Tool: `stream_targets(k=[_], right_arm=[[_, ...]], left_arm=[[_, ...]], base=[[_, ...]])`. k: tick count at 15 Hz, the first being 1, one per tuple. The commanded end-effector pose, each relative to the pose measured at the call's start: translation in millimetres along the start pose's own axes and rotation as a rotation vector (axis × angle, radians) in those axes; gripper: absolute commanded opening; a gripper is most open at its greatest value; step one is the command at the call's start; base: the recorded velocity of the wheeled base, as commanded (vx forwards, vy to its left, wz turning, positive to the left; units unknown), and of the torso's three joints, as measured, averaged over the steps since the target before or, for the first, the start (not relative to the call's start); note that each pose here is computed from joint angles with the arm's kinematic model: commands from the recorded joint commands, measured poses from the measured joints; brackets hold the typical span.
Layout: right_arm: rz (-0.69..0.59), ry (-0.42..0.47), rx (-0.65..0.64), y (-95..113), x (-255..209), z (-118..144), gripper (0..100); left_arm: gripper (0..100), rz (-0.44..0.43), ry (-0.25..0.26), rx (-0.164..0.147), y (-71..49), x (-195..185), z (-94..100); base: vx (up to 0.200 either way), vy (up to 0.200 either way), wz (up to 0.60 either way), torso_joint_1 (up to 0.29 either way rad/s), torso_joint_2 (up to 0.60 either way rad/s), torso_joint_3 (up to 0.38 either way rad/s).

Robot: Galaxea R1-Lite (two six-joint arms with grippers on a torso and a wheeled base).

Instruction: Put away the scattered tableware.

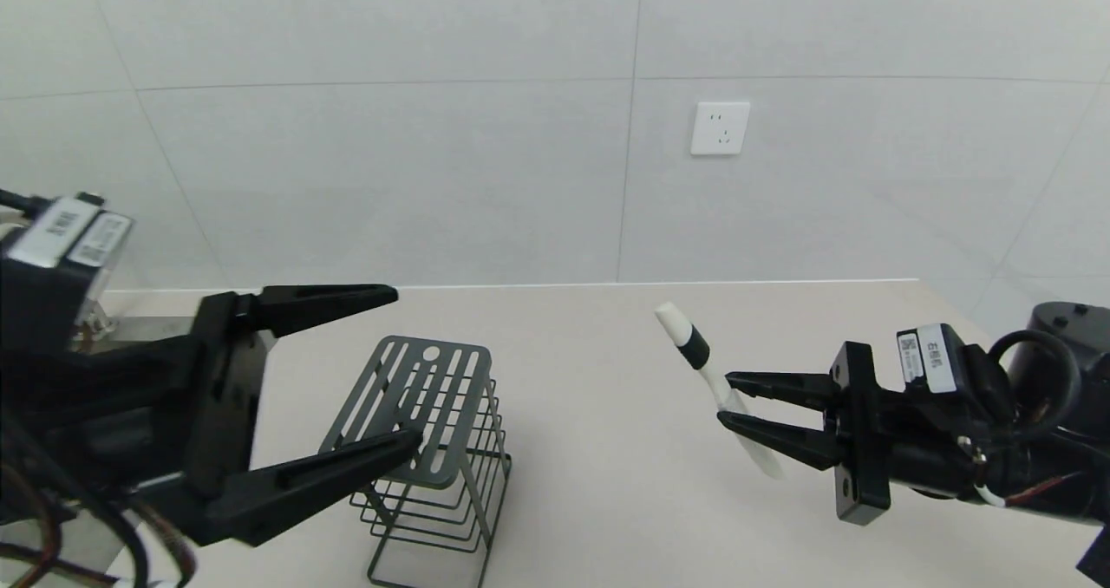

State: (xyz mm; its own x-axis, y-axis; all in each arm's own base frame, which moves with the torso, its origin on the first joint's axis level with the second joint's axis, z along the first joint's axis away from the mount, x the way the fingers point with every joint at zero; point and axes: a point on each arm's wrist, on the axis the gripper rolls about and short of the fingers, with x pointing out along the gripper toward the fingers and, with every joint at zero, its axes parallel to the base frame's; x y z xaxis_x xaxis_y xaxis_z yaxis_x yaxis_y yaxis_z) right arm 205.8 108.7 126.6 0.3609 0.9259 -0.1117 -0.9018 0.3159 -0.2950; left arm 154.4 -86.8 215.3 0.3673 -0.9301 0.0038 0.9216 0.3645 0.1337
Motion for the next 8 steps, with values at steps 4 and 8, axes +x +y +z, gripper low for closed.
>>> stream_targets(k=[4,8], right_arm=[[-0.013,-0.027,-0.018,-11,9,5,0],[-0.028,-0.066,-0.058,-13,9,10,0]], left_arm=[[100,-0.133,0.011,-0.071,1.2,75,-38.7],[100,-0.157,-0.01,-0.072,5.4,94,-34.5]], base=[[0.0,0.0,0.0,0.0,0.0,0.0],[0.0,0.0,0.0,0.0,0.0,0.0]])
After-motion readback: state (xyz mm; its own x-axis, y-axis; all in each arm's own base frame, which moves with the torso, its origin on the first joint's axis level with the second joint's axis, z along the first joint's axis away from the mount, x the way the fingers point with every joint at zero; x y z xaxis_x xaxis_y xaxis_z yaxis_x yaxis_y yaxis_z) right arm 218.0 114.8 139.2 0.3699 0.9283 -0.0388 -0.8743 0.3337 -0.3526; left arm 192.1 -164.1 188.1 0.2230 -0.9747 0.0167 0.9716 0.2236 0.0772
